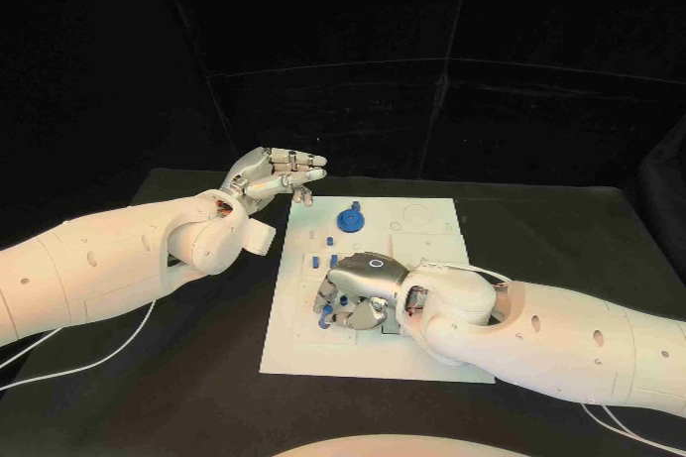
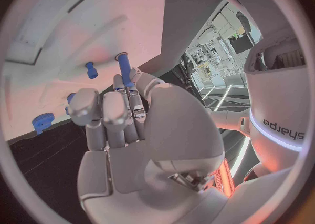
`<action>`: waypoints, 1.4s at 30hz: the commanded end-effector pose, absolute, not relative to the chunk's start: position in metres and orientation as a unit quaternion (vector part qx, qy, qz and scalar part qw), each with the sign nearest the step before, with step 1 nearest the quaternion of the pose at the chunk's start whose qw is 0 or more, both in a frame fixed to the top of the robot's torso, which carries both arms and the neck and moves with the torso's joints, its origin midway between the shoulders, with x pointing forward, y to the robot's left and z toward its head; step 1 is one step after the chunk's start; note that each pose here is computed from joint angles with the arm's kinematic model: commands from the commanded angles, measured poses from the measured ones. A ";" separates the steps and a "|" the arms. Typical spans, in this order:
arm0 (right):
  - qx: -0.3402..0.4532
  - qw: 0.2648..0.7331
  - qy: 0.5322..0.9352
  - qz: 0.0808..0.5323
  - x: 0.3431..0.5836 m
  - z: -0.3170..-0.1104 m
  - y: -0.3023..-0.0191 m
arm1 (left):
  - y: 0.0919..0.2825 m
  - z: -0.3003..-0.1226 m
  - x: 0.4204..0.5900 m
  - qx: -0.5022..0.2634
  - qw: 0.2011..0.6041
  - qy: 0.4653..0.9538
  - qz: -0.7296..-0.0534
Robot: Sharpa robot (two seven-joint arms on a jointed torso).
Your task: Assemble the parts on the task board
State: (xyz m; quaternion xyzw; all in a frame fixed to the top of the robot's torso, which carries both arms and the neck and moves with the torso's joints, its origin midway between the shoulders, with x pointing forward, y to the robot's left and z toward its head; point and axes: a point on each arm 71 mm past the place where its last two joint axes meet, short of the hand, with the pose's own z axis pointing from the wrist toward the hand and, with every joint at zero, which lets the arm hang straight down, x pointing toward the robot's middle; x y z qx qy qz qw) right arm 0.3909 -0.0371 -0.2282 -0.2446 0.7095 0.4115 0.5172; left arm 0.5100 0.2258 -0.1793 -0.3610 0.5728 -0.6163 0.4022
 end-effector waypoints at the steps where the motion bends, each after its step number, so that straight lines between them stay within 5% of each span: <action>1: -0.257 0.516 0.717 0.392 0.391 -0.230 -0.037 | 0.225 -0.177 0.510 -0.359 0.402 0.569 -0.621; 26: -0.291 0.515 0.712 0.378 0.385 -0.237 -0.030 | 0.226 -0.178 0.510 -0.359 0.401 0.570 -0.621; 42: -0.226 0.577 0.662 0.422 0.387 -0.221 -0.048 | 0.228 -0.178 0.510 -0.360 0.400 0.571 -0.620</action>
